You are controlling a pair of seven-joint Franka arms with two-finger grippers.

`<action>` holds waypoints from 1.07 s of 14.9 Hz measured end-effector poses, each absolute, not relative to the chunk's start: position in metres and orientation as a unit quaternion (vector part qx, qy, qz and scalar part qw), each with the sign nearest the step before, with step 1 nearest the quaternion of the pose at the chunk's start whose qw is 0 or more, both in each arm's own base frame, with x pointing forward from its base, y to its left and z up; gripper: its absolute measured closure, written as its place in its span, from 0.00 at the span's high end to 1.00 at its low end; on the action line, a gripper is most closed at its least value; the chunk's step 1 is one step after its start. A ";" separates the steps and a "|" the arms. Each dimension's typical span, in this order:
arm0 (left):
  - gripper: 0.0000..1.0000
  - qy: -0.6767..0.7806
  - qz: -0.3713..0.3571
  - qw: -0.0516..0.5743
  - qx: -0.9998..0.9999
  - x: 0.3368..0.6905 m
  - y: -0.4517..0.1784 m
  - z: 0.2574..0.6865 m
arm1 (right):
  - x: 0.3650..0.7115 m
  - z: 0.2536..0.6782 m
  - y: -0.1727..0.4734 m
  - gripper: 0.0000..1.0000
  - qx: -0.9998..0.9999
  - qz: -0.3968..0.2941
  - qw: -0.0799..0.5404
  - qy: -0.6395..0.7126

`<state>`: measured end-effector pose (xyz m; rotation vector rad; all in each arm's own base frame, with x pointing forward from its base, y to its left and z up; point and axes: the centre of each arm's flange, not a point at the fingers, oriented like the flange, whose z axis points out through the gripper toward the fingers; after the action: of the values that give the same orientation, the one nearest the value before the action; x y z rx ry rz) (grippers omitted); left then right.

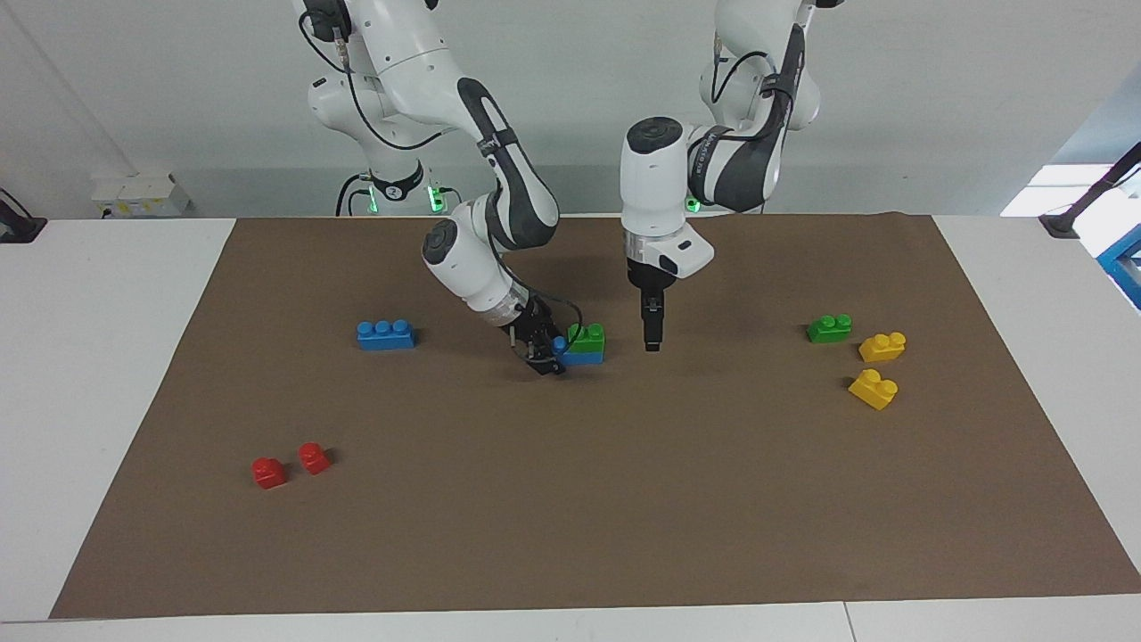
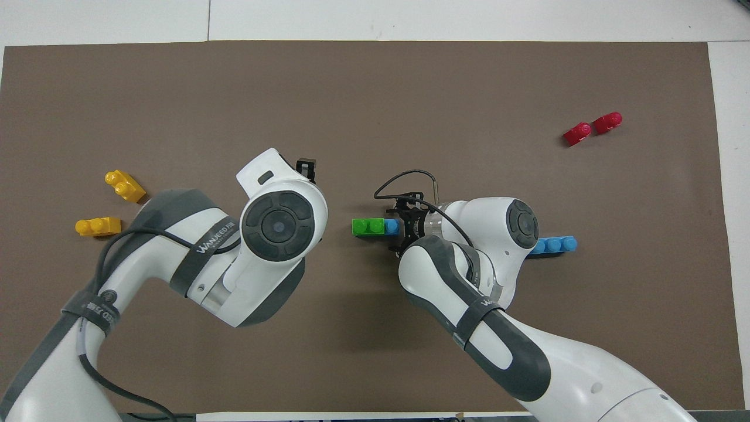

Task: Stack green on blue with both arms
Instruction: 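Open both grippers and withdraw them from the joined bricks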

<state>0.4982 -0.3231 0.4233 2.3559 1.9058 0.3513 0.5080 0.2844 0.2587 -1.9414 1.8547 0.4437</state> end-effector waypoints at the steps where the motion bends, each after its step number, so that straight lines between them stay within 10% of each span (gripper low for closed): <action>1: 1.00 0.616 0.116 0.044 0.778 0.504 -0.313 0.426 | 0.509 0.259 0.282 0.90 -0.697 0.163 0.207 0.667; 16: 1.00 0.382 0.046 0.005 0.923 0.567 -0.141 0.426 | 0.558 0.387 0.041 1.00 -0.786 0.168 0.199 0.560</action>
<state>0.5671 -0.1410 0.4255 2.8908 1.1955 0.1427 0.5585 0.0409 0.3872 -2.1992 1.5657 0.4690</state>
